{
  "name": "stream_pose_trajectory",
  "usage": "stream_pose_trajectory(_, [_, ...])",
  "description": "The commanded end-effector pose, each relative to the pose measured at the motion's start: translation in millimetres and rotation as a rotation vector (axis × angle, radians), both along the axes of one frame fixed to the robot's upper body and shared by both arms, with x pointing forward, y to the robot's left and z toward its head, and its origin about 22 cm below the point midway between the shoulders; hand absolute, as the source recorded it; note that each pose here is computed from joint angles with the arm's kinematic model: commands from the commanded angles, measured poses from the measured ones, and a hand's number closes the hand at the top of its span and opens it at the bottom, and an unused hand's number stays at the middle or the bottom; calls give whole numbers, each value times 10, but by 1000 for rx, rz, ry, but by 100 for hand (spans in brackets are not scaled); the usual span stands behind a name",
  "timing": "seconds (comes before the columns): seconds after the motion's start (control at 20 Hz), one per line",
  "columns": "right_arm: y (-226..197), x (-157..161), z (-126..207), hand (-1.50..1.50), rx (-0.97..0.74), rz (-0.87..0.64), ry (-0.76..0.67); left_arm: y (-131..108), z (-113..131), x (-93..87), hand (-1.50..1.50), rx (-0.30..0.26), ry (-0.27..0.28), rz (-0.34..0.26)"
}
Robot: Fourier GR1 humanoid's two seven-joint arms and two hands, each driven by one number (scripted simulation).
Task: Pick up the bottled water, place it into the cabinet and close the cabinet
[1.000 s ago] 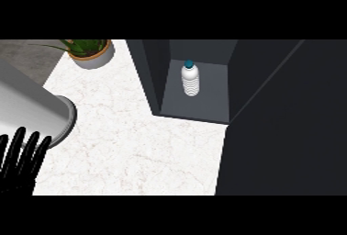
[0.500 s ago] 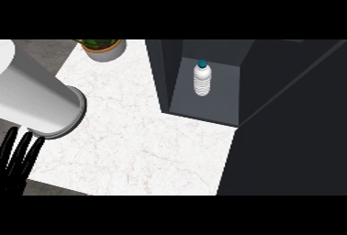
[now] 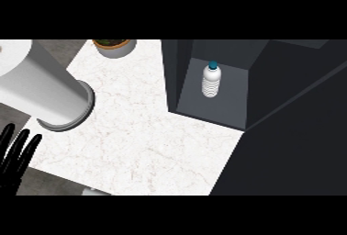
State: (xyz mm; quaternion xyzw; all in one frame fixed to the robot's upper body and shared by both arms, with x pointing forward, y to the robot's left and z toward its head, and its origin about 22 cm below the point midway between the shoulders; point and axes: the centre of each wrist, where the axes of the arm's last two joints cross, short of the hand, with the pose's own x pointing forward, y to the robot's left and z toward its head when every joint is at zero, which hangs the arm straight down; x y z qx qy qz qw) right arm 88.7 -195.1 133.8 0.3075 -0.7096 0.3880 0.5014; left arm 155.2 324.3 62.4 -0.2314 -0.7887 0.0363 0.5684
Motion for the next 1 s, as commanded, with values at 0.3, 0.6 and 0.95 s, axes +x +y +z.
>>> stream_pose_trajectory(0.3, [256, 73, 106, 150, -123, 189, -57, 86, 28, 28, -150, 15, 6, -9])
stream_pose_trajectory(0.6, [311, 153, 116, 150, -102, 174, -58, 145, 55, 54, -150, 9, -10, 7])
stream_pose_trajectory(0.95, [372, 181, -18, 150, -14, 238, 54, 161, 79, 71, -150, 16, -16, -9])
